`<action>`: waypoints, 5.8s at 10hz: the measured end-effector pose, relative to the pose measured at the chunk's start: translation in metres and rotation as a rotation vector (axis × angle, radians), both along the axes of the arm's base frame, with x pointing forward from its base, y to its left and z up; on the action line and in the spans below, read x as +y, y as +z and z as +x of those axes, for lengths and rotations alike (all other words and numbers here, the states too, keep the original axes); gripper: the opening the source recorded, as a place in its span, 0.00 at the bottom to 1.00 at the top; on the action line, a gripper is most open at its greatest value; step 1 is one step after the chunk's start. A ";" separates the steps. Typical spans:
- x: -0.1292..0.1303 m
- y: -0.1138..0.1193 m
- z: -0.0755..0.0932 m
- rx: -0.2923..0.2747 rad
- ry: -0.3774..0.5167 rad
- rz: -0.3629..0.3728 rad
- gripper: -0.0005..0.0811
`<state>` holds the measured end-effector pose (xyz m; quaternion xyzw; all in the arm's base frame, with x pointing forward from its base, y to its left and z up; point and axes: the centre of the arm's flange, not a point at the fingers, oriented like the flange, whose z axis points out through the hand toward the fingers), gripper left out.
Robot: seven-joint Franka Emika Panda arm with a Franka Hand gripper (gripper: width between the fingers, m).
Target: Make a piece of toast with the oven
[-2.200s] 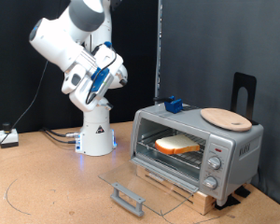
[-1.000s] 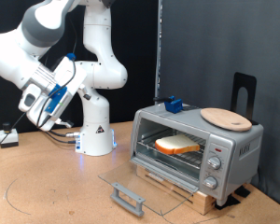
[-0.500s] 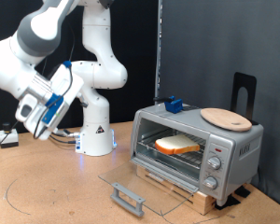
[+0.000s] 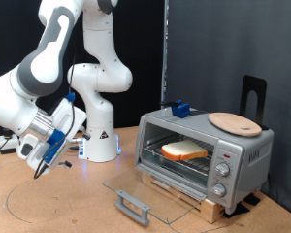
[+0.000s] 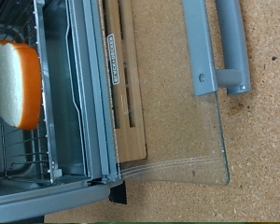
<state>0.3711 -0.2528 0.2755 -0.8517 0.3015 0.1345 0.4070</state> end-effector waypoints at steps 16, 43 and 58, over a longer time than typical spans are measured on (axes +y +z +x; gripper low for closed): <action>0.038 -0.137 -0.003 0.052 0.114 0.111 0.99; 0.264 0.013 -0.050 -0.010 0.367 0.437 0.99; 0.165 0.034 -0.003 -0.058 0.136 0.320 0.99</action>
